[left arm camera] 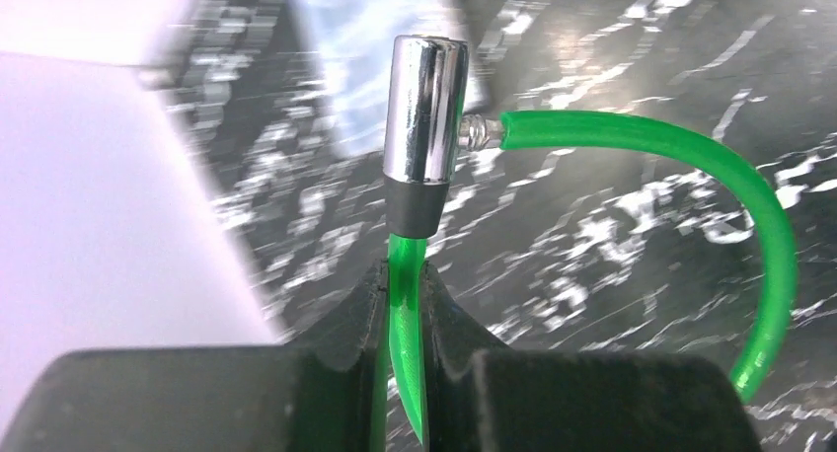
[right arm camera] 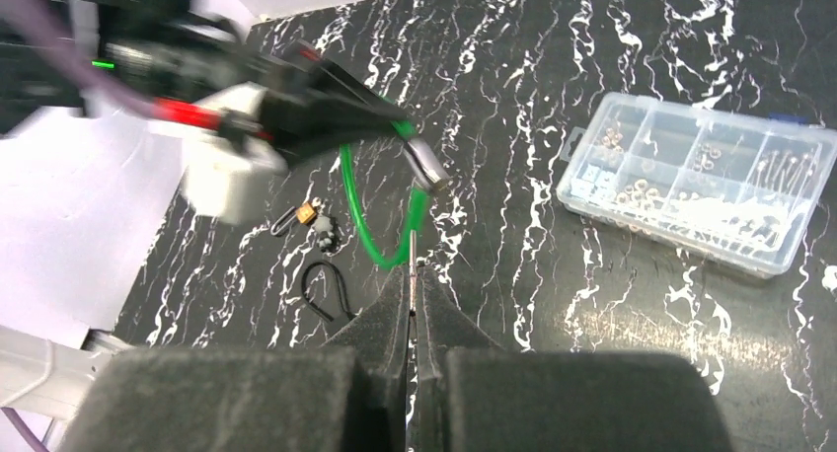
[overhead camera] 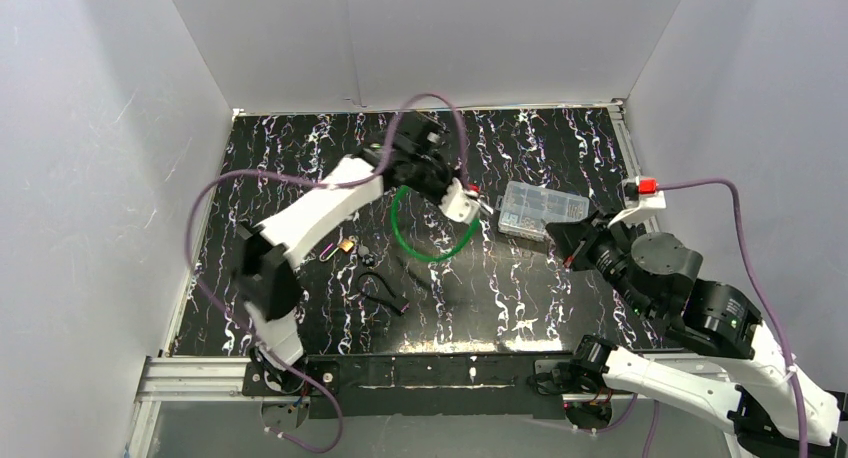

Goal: Unlock with the key
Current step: Pick up the lock from the center of the board.

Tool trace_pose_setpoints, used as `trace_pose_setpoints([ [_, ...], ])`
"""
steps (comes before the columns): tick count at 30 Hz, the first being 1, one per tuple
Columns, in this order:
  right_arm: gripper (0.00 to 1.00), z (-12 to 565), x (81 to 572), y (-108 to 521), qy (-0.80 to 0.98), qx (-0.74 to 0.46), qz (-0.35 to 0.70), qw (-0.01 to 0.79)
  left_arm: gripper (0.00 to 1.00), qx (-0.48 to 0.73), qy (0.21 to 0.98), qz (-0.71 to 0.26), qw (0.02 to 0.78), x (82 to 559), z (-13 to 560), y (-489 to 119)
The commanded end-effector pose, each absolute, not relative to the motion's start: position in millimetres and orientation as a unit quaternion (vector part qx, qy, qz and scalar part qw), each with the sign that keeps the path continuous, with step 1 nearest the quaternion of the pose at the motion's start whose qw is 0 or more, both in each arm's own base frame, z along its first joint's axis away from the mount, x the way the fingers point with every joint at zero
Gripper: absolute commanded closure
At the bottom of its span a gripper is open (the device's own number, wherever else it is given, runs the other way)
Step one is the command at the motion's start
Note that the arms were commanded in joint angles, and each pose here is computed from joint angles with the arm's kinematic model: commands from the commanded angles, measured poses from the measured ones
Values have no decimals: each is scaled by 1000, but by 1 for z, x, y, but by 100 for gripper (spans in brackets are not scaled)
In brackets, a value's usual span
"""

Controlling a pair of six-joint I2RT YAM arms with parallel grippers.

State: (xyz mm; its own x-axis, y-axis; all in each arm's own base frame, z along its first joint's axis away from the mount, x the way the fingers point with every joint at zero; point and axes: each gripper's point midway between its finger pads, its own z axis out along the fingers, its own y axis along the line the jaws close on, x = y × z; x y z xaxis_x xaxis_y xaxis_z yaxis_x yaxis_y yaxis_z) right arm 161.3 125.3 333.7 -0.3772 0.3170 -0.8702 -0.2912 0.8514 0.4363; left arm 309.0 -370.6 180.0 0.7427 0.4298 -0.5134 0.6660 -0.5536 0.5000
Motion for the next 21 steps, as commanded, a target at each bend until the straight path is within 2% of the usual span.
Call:
trace_pose_setpoints([
  [1, 99, 384, 160, 132, 755, -15, 300, 582, 100, 822, 276, -116, 483, 280, 313, -342],
  [9, 99, 440, 149, 157, 748, -89, 332, 568, 100, 757, 249, -37, 603, 219, 403, -272],
  [21, 99, 448, 134, 218, 743, -194, 392, 506, 100, 673, 258, -12, 693, 155, 467, -203],
])
